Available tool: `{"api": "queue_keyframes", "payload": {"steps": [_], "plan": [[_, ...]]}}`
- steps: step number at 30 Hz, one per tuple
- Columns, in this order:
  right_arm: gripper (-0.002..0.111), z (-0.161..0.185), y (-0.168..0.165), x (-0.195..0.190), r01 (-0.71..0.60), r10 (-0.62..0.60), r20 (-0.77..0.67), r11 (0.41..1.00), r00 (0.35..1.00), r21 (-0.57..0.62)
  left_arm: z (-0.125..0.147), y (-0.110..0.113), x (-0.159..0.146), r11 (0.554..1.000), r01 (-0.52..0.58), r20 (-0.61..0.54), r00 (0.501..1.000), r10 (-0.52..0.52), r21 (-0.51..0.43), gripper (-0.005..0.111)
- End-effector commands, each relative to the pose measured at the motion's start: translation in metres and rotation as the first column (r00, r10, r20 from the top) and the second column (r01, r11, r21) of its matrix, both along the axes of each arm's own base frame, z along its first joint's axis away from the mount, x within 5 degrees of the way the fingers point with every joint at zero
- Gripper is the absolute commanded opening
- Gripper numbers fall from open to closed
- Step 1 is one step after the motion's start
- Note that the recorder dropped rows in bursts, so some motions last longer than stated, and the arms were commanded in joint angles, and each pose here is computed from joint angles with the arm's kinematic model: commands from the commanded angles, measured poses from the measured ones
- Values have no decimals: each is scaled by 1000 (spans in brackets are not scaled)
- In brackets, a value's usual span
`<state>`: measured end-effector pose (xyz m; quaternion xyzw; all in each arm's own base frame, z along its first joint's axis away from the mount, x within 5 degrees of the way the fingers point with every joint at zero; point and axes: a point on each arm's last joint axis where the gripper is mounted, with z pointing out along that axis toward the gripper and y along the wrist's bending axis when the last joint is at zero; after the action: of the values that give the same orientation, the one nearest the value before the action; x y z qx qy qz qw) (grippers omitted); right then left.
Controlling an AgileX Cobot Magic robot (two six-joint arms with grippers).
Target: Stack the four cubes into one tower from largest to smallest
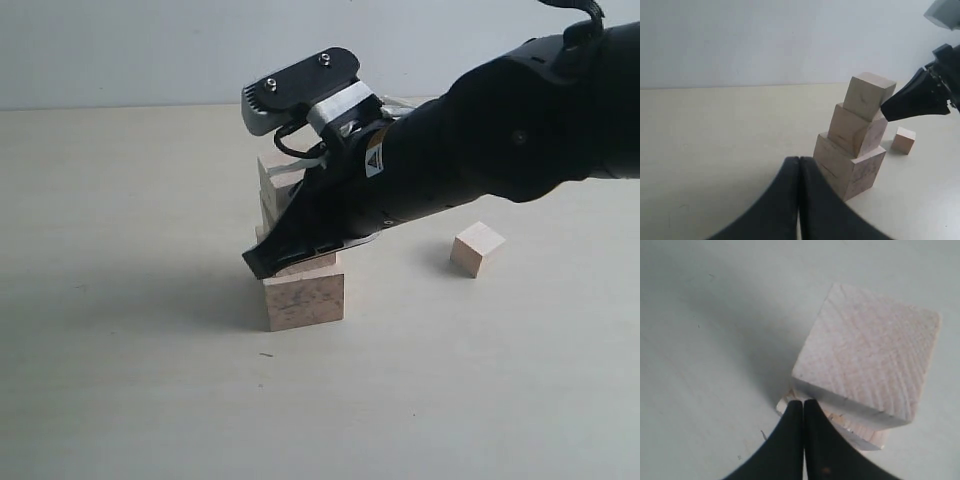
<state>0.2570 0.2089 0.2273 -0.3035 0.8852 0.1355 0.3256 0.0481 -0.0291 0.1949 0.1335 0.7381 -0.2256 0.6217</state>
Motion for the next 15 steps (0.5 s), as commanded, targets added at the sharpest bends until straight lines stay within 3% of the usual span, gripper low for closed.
{"api": "queue_keyframes", "payload": {"steps": [1,15], "plan": [[0,9,-1,-2,-9,9,19,1000,1000,7,0,0,0,1000,-3,6,1000,3,-3,0],[0,10,5,-2,-10,8,42,999,999,41,0,0,0,1000,-3,6,1000,3,-3,0]]}}
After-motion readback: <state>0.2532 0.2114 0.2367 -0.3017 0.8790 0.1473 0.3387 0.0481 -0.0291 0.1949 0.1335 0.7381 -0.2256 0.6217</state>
